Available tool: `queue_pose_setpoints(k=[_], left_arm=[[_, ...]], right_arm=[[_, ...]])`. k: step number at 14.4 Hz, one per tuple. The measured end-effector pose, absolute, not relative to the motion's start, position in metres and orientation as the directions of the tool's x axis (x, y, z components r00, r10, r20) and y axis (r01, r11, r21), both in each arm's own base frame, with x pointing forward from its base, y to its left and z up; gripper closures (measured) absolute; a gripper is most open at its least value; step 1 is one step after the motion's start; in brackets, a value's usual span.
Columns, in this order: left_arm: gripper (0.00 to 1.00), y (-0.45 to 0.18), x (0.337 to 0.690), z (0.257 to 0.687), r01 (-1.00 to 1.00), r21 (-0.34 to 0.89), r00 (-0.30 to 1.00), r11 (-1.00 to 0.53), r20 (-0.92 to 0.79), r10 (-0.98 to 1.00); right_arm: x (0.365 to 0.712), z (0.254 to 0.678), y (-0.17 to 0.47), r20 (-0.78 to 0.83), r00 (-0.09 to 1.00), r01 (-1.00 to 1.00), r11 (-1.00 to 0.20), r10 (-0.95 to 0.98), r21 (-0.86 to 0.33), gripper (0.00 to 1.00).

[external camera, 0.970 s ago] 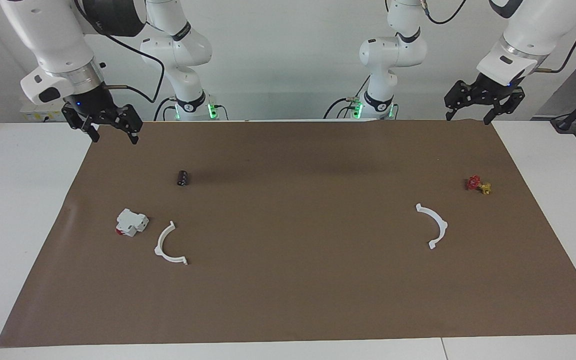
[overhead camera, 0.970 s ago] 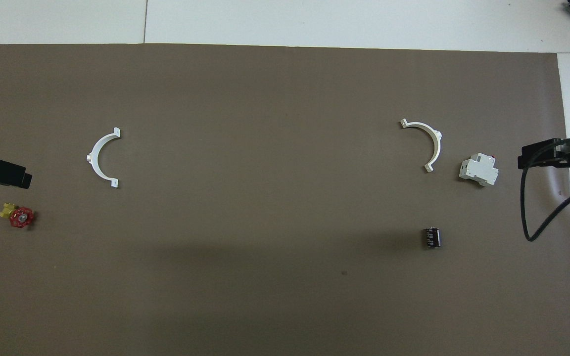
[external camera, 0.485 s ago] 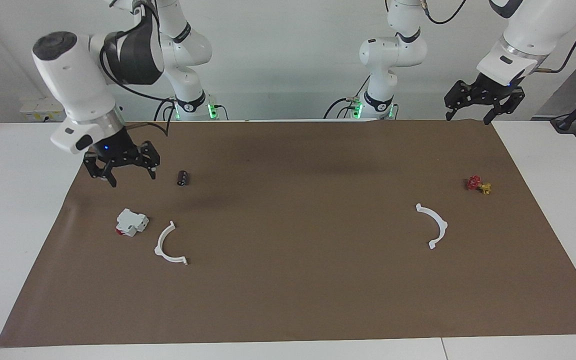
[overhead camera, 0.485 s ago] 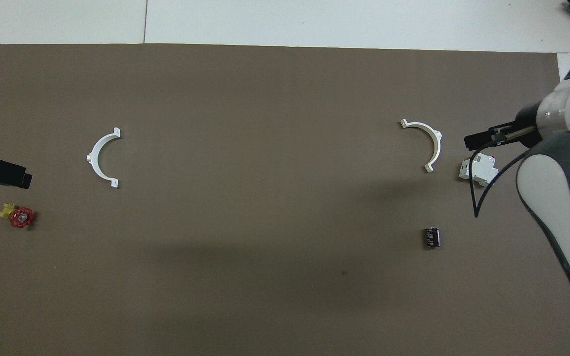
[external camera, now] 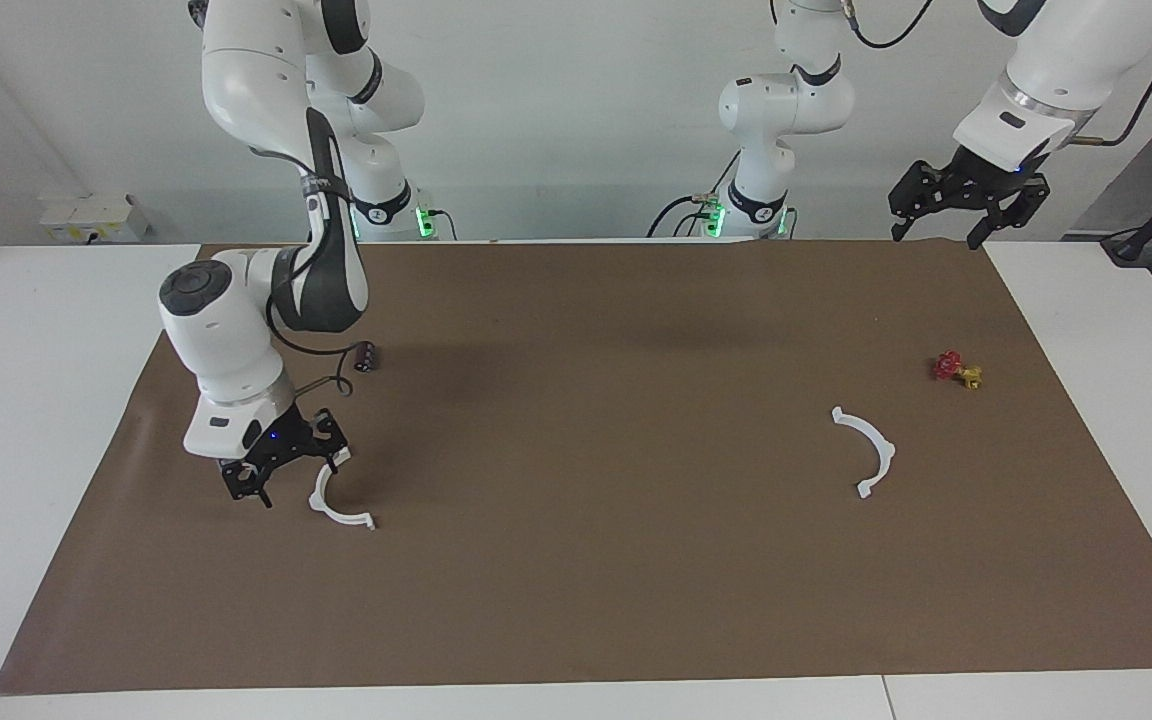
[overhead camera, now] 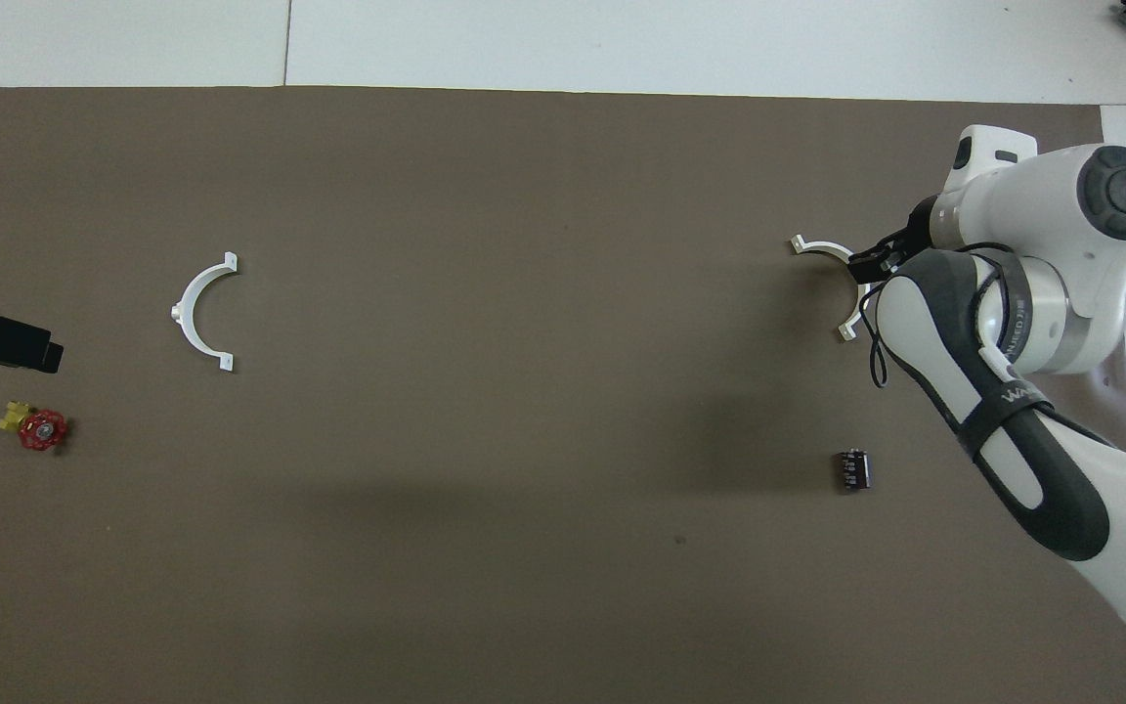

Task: Assemble drain pipe with both arms
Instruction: 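Reach the right gripper to the white half-ring and grasp it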

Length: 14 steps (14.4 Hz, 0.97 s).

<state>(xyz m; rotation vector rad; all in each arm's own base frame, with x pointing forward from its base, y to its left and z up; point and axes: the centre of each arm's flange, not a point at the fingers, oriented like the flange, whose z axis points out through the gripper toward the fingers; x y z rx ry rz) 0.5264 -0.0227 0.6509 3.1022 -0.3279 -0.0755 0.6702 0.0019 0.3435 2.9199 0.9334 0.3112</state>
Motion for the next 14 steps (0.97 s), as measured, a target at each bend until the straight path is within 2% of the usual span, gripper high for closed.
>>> queue_pose_setpoints(k=[1, 2, 5, 7, 8, 10, 13, 14], left_arm=[[0.00, -0.023, 0.526, 0.651, -0.208, 0.026, 0.977, -0.978, -0.046, -0.209], [0.00, -0.023, 0.526, 0.651, -0.208, 0.026, 0.977, -0.978, -0.046, -0.209], [0.00, -0.023, 0.526, 0.651, -0.208, 0.026, 0.977, -0.978, -0.046, -0.209], [0.00, -0.023, 0.526, 0.651, -0.208, 0.026, 0.977, -0.978, -0.046, -0.209], [0.00, -0.023, 0.526, 0.651, -0.208, 0.026, 0.977, -0.978, -0.046, -0.209], [0.00, -0.023, 0.526, 0.651, -0.208, 0.026, 0.977, -0.978, -0.046, -0.209], [0.00, -0.023, 0.526, 0.651, -0.208, 0.026, 0.977, -0.978, -0.046, -0.209], [0.00, -0.023, 0.526, 0.651, -0.208, 0.026, 0.977, -0.978, -0.046, -0.209]], right_arm=[[0.671, 0.331, 0.002, 0.164, 0.788, 0.581, -0.805, 0.593, 0.119, 0.05], [0.672, 0.321, 0.002, 0.158, 0.782, 0.590, -0.798, 0.602, 0.120, 0.11], [0.671, 0.304, 0.000, 0.136, 0.782, 0.598, -0.794, 0.608, 0.108, 0.15], [0.669, 0.297, -0.002, 0.134, 0.784, 0.597, -0.795, 0.606, 0.108, 0.30], [0.668, 0.295, -0.002, 0.134, 0.784, 0.596, -0.795, 0.606, 0.109, 0.30], [0.666, 0.293, -0.003, 0.130, 0.785, 0.596, -0.796, 0.606, 0.105, 0.51], [0.664, 0.289, -0.003, 0.138, 0.784, 0.595, -0.796, 0.605, 0.113, 0.56], [0.664, 0.289, -0.002, 0.143, 0.784, 0.593, -0.797, 0.604, 0.113, 0.63]])
